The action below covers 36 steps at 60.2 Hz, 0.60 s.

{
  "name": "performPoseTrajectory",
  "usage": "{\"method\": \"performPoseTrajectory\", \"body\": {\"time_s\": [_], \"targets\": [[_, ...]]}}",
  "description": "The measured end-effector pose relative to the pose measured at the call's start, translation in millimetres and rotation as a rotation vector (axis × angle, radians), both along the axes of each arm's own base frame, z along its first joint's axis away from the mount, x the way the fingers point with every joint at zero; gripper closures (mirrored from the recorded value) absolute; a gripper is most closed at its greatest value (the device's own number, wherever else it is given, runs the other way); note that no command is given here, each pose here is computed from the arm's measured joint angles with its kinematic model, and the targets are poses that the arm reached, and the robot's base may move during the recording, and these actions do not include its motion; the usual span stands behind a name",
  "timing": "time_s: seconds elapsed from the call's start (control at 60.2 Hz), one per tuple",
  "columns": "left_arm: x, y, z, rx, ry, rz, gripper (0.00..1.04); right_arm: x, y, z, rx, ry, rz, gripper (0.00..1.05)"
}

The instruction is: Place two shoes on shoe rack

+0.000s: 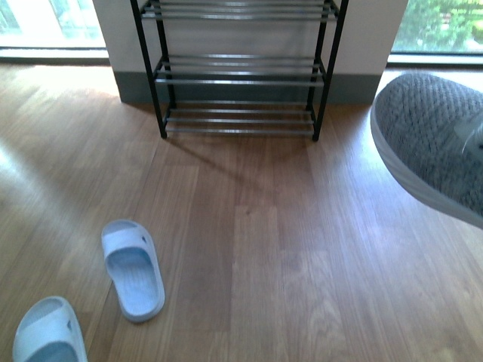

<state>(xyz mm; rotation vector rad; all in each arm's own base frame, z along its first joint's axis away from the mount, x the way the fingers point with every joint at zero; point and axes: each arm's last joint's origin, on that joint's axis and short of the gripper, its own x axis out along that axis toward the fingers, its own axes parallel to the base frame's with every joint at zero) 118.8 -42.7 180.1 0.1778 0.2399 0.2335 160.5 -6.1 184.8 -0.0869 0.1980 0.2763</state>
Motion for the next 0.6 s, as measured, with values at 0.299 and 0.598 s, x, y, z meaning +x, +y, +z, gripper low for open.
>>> {"method": "performPoseTrajectory", "body": {"time_s": [0.299, 0.598], "targets": [[0.0, 0.2, 0.1, 0.000, -0.001, 0.004, 1.02, -0.1, 0.5, 0.0, -0.006, -0.002, 0.005, 1.03], [0.0, 0.0, 0.0, 0.000, -0.001, 0.001, 1.02, -0.1, 0.4, -0.2, -0.008, -0.002, -0.001, 1.03]]}}
